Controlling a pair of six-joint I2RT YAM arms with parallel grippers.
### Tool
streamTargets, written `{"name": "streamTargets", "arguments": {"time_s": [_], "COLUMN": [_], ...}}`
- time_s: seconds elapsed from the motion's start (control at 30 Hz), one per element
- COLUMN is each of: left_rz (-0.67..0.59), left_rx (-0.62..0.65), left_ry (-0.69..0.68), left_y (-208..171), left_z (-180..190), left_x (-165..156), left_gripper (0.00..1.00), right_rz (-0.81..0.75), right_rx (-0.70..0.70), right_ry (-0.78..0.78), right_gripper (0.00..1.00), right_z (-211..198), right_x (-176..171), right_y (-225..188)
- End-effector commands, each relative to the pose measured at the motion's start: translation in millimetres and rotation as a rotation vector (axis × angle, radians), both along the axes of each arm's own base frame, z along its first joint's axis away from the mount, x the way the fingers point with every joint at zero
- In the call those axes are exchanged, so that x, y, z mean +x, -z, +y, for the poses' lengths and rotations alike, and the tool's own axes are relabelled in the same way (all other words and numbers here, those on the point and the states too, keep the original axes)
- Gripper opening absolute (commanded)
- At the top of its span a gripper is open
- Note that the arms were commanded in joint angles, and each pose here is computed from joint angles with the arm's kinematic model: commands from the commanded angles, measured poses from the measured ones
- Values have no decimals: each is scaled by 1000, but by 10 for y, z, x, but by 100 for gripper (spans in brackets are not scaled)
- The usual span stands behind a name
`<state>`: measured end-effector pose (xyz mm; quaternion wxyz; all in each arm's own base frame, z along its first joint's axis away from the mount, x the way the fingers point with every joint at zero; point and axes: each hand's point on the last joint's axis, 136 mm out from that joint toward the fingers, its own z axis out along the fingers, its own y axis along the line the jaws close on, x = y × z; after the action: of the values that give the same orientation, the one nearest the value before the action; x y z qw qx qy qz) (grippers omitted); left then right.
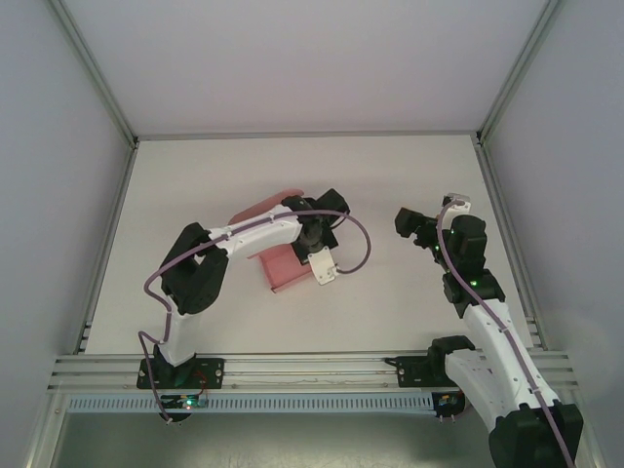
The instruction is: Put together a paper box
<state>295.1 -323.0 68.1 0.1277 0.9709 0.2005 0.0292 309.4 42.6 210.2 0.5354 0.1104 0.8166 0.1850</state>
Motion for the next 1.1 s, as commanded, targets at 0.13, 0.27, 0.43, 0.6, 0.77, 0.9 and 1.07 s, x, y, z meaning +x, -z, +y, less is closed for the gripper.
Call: {"name": "streamTargets", "arguments": {"time_s": [0.13, 0.27, 0.43, 0.6, 0.77, 0.9, 1.07], "left_rz": [-53, -113, -87, -134, -119, -122, -156], "left_rx": [14, 13, -18, -156, -366, -657, -920], "left_ry": [261, 329, 246, 133, -22, -442, -1174], "left_y": [256, 332, 179, -207, -729, -1428, -2036], "left_z": [-104, -181, -251, -414, -567, -721, -190], "left_x": [-209, -200, -218, -125, -116, 352, 1322], "left_gripper": [2, 5, 47, 100, 100, 100, 100], "right_rz": [19, 33, 46, 39, 32, 39, 10], "right_rx": [37, 48, 58, 67, 76, 61, 24], "right_ry": [4, 2, -12, -25, -109, -153, -209], "right_gripper": [98, 98, 98, 98, 98, 98, 98], "right_z": [-36, -38, -27, -9, 123, 183, 247], "right_x": [-12, 7, 17, 37, 76, 145, 262], "right_y": [88, 131, 166, 137, 86, 92, 36]}}
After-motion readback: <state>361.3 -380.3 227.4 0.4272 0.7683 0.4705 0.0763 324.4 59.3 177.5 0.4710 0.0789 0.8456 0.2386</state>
